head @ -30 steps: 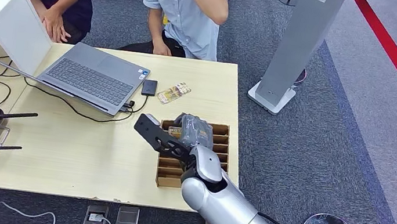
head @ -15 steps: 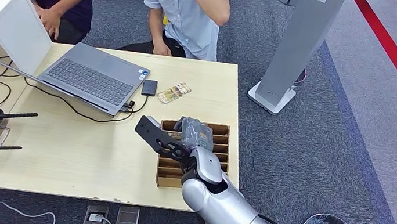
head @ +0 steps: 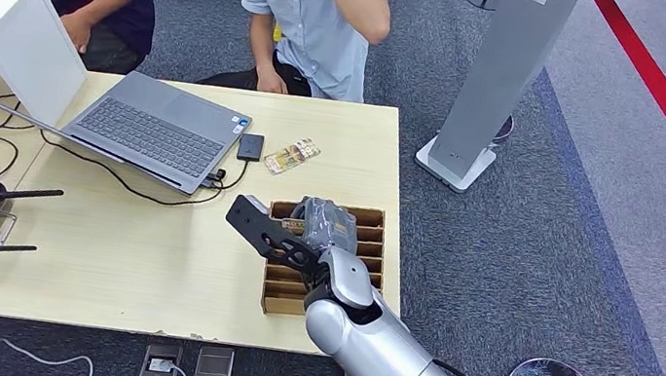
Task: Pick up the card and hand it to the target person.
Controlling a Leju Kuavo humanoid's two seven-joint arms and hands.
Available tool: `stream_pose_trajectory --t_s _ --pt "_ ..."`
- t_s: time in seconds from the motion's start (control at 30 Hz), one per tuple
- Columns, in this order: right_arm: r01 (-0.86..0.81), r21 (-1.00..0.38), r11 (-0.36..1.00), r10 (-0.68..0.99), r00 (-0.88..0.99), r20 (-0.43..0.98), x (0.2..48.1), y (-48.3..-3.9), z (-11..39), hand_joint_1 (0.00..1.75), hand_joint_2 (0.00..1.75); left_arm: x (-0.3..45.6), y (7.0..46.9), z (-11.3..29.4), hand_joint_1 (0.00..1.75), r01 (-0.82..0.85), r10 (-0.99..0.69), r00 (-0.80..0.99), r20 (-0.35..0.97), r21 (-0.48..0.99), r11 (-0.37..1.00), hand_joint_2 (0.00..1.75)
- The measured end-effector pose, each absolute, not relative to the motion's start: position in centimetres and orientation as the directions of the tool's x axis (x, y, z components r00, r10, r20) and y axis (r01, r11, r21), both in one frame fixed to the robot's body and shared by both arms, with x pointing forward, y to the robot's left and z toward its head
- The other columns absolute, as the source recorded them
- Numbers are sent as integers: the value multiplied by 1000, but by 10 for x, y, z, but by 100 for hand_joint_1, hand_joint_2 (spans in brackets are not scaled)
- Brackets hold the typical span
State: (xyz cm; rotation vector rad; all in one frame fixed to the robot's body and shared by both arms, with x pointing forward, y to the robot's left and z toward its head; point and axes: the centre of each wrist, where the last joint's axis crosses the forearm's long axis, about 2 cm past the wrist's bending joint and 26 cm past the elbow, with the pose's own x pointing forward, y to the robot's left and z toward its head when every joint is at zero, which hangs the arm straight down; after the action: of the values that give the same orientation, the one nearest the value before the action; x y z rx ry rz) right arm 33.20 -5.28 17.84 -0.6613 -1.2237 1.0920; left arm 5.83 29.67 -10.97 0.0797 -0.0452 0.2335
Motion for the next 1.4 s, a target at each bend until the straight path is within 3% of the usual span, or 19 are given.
stream_pose_trajectory --t_s 0.2,0.33,0.93,1.4 --pt "-298 -876 379 914 -30 405 332 -53 178 162 175 58 297 -110 0 -235 231 971 55 73 969 0" --pt "-298 -876 379 913 -33 407 332 -53 178 173 175 58 297 -110 0 -235 231 971 56 73 969 0" --pt "-258 -880 397 898 -86 431 332 -57 179 175 175 58 297 -110 0 -230 224 972 74 77 970 0" --pt "-29 -880 475 795 -415 442 319 -64 238 175 175 57 296 -110 0 -239 233 969 87 63 969 0"
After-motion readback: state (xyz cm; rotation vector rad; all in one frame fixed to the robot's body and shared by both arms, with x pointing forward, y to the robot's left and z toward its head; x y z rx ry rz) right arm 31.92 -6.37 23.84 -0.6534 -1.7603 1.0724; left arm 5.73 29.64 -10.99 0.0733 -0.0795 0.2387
